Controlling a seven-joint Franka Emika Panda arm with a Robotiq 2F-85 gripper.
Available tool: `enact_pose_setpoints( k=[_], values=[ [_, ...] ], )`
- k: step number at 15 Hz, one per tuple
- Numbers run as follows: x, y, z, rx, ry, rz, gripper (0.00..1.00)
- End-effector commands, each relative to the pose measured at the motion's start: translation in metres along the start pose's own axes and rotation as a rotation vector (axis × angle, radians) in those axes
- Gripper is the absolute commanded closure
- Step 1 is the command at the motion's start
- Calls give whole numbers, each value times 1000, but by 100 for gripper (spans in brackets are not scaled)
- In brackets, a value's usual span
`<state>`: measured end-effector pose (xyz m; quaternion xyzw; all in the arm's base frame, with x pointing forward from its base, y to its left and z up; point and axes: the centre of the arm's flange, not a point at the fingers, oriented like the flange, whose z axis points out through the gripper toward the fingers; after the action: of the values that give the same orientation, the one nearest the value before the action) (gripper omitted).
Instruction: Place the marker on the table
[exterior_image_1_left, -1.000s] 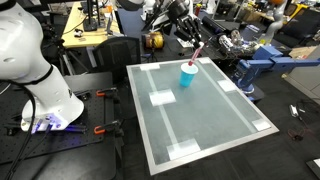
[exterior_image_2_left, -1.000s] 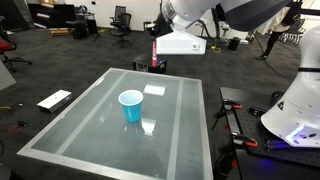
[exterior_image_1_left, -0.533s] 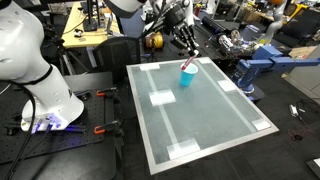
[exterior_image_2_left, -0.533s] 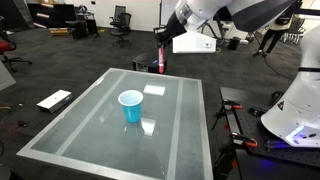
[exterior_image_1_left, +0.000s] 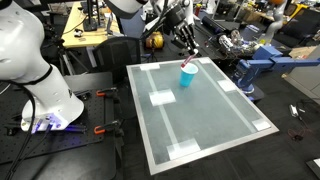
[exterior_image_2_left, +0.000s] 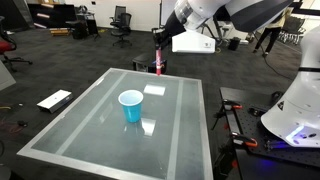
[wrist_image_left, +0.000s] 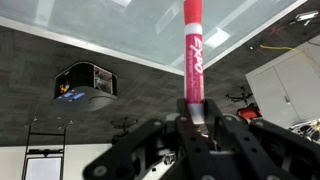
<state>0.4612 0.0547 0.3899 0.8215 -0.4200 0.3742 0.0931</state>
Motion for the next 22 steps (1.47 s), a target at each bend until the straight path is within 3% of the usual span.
enact_pose_setpoints(
  k=[1,6,12,22],
  values=[
    [15,2,-1,28,-80,5,95],
    [30,15,3,2,-209,-15,95],
    [45,26,19,25,-375,-48,95],
    [39,47,76,0,-557,-16,95]
  ],
)
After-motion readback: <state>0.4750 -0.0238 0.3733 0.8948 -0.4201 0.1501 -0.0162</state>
